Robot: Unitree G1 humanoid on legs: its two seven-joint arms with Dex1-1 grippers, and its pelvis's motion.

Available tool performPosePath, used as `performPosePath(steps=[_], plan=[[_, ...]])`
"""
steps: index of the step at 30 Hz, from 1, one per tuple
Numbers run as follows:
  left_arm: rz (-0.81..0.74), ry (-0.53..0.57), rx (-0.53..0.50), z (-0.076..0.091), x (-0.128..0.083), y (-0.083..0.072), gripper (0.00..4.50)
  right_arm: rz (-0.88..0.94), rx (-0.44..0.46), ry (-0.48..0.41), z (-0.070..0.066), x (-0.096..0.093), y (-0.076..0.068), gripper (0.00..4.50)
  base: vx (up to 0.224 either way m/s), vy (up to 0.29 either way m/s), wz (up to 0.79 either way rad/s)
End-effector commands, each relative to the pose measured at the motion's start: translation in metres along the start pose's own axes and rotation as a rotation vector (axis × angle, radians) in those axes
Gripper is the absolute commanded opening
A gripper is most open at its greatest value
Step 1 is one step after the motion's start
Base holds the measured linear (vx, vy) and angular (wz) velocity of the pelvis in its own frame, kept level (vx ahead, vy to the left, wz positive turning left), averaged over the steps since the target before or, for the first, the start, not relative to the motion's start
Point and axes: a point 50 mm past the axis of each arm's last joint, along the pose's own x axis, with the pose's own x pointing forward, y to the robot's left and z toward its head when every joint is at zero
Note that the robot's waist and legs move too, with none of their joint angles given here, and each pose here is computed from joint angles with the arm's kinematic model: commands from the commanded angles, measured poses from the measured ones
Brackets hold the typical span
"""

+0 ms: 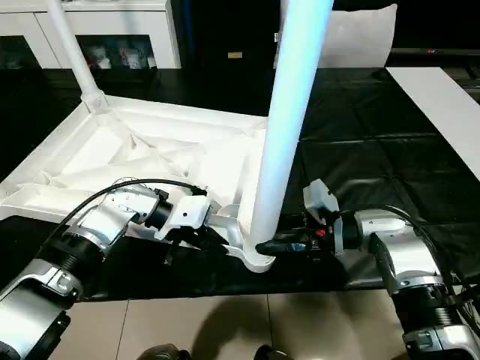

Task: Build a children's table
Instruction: Rotate leg to tighten

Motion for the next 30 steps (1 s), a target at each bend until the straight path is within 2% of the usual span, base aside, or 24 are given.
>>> performPosePath(steps=[1,3,6,7,8,9,12,15,16,19,20,22,25,30], plan=[[0.056,-0.020,-0.009,0.010,0.005,0.007,0.00,0.068,0.024,-0.088,0.009,0.012,0.008,1.91,0.000,0.000,0.00],[0.092,-0.032,-0.040,0.011,0.008,0.011,0.00,0.040,0.033,-0.095,0.010,0.016,0.008,1.91,0.000,0.000,0.00],[0.172,-0.044,-0.112,0.015,0.016,0.017,0.00,-0.117,0.028,-0.070,0.008,0.032,0.003,1.91,0.000,0.000,0.00],[0.210,-0.055,-0.156,0.018,0.023,0.021,0.00,-0.261,0.058,-0.059,0.008,0.042,-0.006,1.91,0.000,0.000,0.00],[0.213,-0.055,-0.159,0.018,0.024,0.021,0.00,-0.269,0.060,-0.061,0.008,0.042,-0.007,1.91,0.000,0.000,0.00],[0.251,-0.058,-0.195,0.021,0.030,0.025,0.00,-0.363,0.082,-0.082,0.010,0.049,-0.013,1.91,0.000,0.000,0.00],[0.312,-0.067,-0.248,0.026,0.039,0.031,0.00,-0.489,0.128,-0.115,0.014,0.059,-0.020,1.91,0.000,0.000,0.00],[0.380,-0.071,-0.286,0.033,0.048,0.036,0.00,-0.601,0.163,-0.112,0.017,0.069,-0.024,1.91,0.000,0.000,0.00],[0.465,-0.076,-0.316,0.037,0.054,0.042,0.00,-0.749,0.214,-0.096,0.015,0.074,-0.031,1.91,0.000,0.000,0.00],[0.568,-0.091,-0.344,0.043,0.060,0.048,0.00,-0.881,0.257,-0.115,0.016,0.079,-0.037,1.91,0.000,0.000,0.00],[0.577,-0.095,-0.345,0.045,0.061,0.049,0.00,-0.892,0.260,-0.125,0.017,0.082,-0.036,1.91,0.000,0.000,0.00],[0.578,-0.103,-0.335,0.046,0.063,0.048,0.00,-0.887,0.249,-0.158,0.019,0.086,-0.034,2.46,0.000,0.000,0.00],[0.567,-0.091,-0.307,0.044,0.058,0.046,0.00,-0.858,0.233,-0.192,0.023,0.084,-0.031,2.63,0.000,0.000,0.00],[0.551,-0.083,-0.267,0.038,0.049,0.045,0.00,-0.851,0.225,-0.183,0.023,0.075,-0.030,3.12,0.000,0.000,0.00]])
